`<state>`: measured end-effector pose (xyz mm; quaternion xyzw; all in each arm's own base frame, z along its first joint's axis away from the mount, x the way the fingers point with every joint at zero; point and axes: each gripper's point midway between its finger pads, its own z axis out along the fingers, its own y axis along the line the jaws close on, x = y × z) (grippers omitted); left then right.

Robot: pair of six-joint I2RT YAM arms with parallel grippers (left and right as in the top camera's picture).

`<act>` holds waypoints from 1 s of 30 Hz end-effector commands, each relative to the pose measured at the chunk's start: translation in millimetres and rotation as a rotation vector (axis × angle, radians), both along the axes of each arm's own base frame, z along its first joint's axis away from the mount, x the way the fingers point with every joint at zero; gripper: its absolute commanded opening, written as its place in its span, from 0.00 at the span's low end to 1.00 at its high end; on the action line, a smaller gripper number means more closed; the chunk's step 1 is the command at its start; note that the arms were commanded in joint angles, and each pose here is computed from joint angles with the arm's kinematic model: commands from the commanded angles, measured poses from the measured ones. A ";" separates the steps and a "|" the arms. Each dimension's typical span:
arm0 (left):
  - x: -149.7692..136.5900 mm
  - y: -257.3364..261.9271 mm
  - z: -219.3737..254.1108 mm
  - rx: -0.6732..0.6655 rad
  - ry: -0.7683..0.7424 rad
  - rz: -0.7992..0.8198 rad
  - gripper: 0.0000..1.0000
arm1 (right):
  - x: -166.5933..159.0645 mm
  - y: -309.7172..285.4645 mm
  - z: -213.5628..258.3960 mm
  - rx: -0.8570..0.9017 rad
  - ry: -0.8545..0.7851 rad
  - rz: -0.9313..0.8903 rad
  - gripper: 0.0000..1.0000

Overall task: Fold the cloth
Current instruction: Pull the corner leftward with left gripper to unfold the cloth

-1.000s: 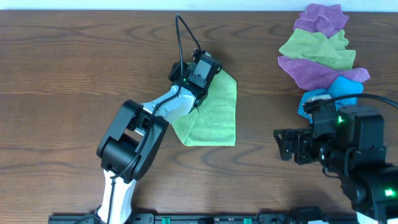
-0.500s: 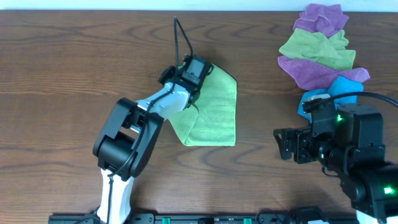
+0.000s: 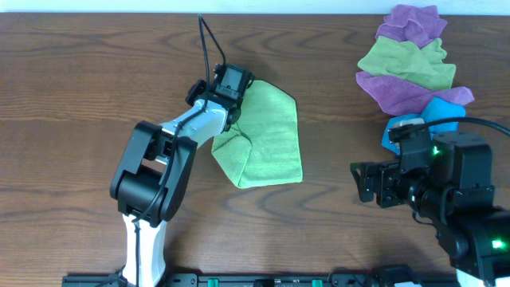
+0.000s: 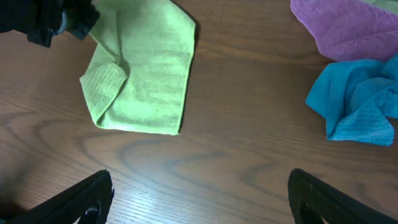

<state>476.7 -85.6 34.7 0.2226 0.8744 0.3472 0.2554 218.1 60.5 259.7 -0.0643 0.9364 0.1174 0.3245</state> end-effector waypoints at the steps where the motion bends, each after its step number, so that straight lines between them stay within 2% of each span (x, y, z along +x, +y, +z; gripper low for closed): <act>1: 3.4 -8.7 9.6 0.004 -0.027 -0.004 0.29 | 2.7 -2.7 -1.3 0.002 0.008 -0.023 0.90; 3: 2.4 -11.4 17.3 -0.018 -0.046 0.006 0.34 | 3.8 -2.5 -3.1 0.001 0.017 -0.022 0.90; 6: -2.4 -20.4 26.1 -0.122 -0.040 0.007 0.42 | 5.9 -2.1 -6.4 -0.001 0.033 -0.022 0.89; 16: -16.3 -31.2 53.6 -0.451 -0.006 0.036 0.47 | 8.4 -1.9 -10.6 -0.005 0.052 -0.021 0.89; 19: -26.1 -37.1 42.7 -0.601 0.083 0.052 0.47 | 7.4 -2.1 -11.3 -0.006 0.057 -0.021 0.88; 25: -33.8 -45.4 38.3 -1.018 0.234 0.097 0.48 | 4.5 -2.3 -13.3 -0.013 0.069 -0.013 0.89; 27: -32.5 -35.1 39.6 -1.076 0.241 0.130 0.48 | 4.2 -2.4 -13.6 -0.014 0.070 -0.013 0.89; 30: -29.7 -20.0 41.4 -1.124 0.238 0.156 0.54 | 4.1 -2.3 -13.6 -0.019 0.068 -0.005 0.89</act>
